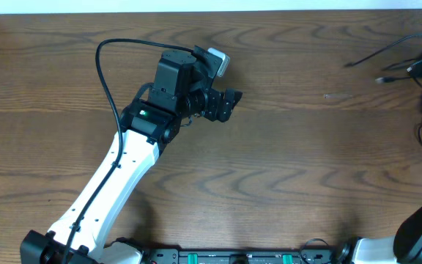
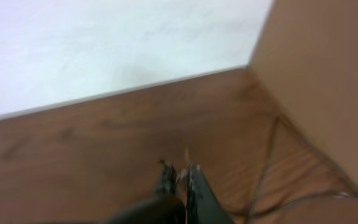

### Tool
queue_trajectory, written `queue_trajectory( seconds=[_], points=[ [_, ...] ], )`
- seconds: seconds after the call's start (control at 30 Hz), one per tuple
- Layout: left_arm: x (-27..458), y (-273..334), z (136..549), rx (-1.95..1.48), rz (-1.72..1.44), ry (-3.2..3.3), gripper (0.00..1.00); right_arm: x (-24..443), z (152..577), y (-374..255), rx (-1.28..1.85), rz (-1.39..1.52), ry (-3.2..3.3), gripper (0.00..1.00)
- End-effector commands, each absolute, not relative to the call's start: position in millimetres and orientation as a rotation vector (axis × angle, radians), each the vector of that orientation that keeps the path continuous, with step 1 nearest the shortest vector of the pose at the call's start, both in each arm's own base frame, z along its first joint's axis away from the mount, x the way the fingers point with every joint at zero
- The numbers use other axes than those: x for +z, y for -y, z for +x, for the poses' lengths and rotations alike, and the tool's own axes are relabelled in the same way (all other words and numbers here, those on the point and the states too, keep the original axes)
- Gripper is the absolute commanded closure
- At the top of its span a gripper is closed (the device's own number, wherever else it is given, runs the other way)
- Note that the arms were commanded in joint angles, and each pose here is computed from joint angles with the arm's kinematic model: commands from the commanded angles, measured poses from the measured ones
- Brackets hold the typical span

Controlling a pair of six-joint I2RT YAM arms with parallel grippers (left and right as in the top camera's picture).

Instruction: Untangle cables

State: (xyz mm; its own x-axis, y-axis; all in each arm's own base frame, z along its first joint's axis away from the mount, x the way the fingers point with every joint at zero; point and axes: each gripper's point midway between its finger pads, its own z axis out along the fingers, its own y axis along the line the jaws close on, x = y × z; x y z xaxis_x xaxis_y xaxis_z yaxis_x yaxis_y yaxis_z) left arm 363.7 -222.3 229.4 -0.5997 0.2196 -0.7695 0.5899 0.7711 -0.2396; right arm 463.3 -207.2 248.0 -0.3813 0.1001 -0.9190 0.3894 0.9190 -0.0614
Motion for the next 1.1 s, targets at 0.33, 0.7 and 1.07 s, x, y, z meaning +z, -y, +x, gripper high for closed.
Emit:
queue_trajectory(
  seconds=[0.33, 0.7, 1.07],
  points=[
    [234, 219, 365, -0.599, 0.595, -2.186, 0.15, 218, 523, 314, -0.254, 0.610, -2.100, 0.99],
    [234, 219, 365, -0.599, 0.595, -2.186, 0.15, 48, 515, 340, -0.074, 1.043, -2.344, 0.99],
    [234, 219, 365, -0.599, 0.595, -2.186, 0.14, -25, 478, 336, -0.019, 1.227, -2.484, 0.80]
  ],
)
